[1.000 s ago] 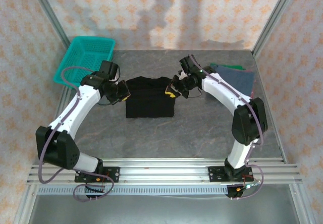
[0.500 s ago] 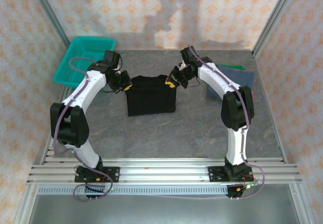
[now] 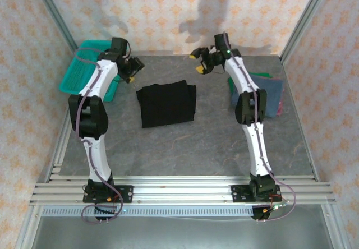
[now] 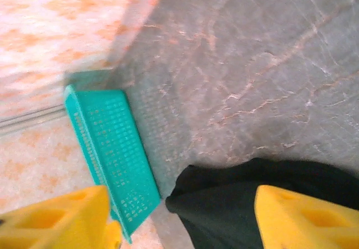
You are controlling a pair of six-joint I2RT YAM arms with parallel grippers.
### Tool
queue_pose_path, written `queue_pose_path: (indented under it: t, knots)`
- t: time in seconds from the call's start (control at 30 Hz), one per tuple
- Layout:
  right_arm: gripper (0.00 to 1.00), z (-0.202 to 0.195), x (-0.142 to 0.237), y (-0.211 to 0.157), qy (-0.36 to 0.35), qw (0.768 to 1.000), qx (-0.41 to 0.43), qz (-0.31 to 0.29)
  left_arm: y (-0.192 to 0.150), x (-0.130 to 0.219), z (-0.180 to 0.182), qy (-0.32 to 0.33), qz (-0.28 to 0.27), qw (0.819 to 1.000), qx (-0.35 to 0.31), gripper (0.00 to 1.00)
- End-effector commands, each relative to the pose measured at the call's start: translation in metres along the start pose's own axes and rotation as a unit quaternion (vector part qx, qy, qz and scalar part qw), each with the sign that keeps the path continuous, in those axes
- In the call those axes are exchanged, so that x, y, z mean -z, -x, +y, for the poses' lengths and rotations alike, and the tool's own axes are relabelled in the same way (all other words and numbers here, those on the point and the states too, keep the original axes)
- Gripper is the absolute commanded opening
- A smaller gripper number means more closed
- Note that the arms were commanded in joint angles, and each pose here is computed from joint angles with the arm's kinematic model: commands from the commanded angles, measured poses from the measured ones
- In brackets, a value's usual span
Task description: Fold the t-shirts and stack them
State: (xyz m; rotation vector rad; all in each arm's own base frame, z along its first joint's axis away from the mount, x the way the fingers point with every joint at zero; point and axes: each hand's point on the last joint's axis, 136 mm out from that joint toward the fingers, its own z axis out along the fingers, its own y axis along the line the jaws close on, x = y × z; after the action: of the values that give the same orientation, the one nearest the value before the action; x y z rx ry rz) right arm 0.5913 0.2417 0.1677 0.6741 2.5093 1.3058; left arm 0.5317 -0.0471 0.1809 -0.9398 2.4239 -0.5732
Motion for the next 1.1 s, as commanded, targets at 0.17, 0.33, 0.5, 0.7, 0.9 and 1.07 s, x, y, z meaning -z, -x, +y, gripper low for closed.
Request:
queue_pose_path:
  t: [0.17,0.33,0.5,0.7,0.9,1.07]
  knots:
    - [0.99,-0.036,0.089,-0.089,-0.149,0.972,0.181,0.016,-0.046,0.16,-0.051,-0.091,-0.092,0.979,-0.158,0.79]
    - [0.99,-0.07,0.082,-0.099,-0.191,0.956,0.221,0.023,-0.092,0.2,-0.008,-0.098,-0.126,0.971,-0.18,0.93]
    - [0.99,-0.091,0.043,-0.094,-0.196,0.953,0.227,0.036,-0.128,0.222,0.04,-0.12,-0.149,0.97,-0.15,0.93]
    - [0.99,-0.102,-0.001,-0.089,-0.19,0.952,0.237,0.047,-0.164,0.244,0.106,-0.079,-0.152,0.975,-0.139,0.94]
    - [0.99,-0.105,-0.03,-0.09,-0.177,0.953,0.238,0.06,-0.181,0.276,0.156,-0.039,-0.187,0.973,-0.129,0.95]
    - [0.99,-0.1,-0.046,-0.098,-0.149,0.957,0.24,0.062,-0.188,0.29,0.178,-0.025,-0.204,0.971,-0.12,0.97]
